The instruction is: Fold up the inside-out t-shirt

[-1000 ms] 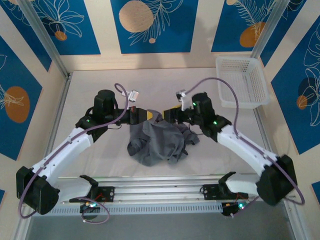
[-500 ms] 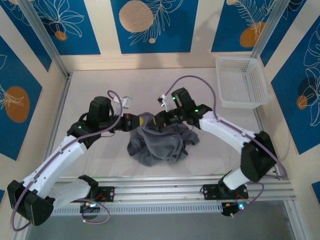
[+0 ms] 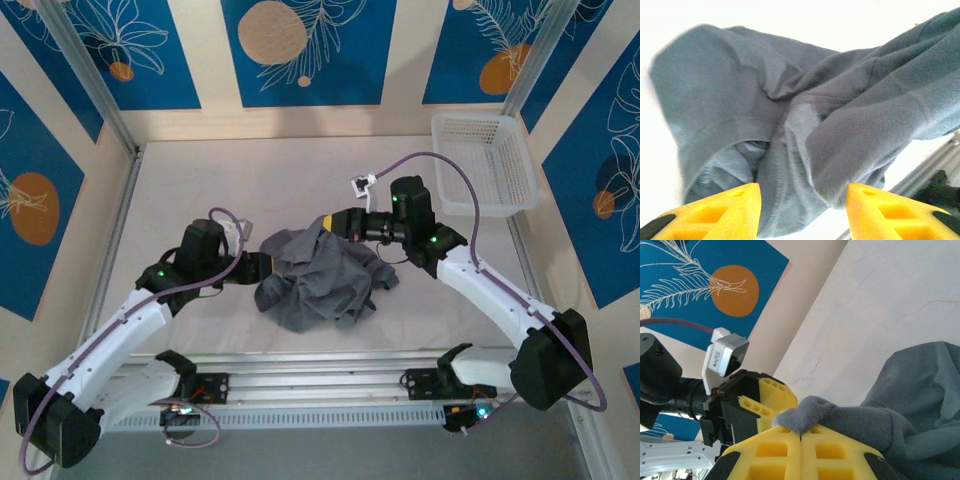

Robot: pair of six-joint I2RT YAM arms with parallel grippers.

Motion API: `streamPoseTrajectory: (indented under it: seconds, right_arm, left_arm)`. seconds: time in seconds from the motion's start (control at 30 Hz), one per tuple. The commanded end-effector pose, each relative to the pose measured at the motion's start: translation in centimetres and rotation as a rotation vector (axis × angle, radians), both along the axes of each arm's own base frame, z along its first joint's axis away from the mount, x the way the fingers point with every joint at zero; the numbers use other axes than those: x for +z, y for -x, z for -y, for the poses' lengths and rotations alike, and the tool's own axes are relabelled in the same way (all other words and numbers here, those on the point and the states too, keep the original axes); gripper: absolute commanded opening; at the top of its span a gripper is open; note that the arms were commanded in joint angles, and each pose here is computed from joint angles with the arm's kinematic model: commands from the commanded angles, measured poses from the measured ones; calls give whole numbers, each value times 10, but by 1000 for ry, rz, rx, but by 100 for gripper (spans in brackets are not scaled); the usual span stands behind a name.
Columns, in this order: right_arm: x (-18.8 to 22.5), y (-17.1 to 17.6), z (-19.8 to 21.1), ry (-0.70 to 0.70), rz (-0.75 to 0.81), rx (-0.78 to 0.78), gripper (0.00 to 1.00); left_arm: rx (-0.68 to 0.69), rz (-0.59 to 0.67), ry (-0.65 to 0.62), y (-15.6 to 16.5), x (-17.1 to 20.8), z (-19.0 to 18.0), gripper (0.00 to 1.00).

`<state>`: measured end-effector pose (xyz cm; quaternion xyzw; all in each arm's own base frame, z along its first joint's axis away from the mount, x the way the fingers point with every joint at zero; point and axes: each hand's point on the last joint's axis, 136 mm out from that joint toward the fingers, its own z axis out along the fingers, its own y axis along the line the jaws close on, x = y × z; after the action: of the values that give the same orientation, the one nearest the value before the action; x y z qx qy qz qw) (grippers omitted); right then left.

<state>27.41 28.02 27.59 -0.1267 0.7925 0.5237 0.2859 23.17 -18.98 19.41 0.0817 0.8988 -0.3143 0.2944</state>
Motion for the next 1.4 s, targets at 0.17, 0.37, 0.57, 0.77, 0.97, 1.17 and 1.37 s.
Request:
streamPoseTrajectory:
  seconds: [0.17,0.37,0.57,0.77,0.97,1.17,1.37]
  right_arm:
    - [-14,-7,-4,-14,-119,-24,0]
    - [-13,-10,-8,-18,-140,-20,0]
    - [-11,-10,-9,-22,-148,-16,0]
    - [-10,-7,-11,-28,-159,-1,0]
    - [-15,-7,-12,-22,-183,6,0]
    - [-39,-13,-3,10,-266,-23,0]
    - [-52,-20,8,8,-310,-51,0]
  left_arm:
    - [-247,459,-297,21,62,46,41]
    - [-267,575,-575,6,50,71,38]
    - [-234,535,-699,-21,18,74,49]
    - [-154,512,-754,-45,-2,59,52]
    - [-149,535,-634,-49,10,67,20]
    - [-186,517,-325,-34,42,70,0]
    - [-197,350,-63,-29,46,55,0]
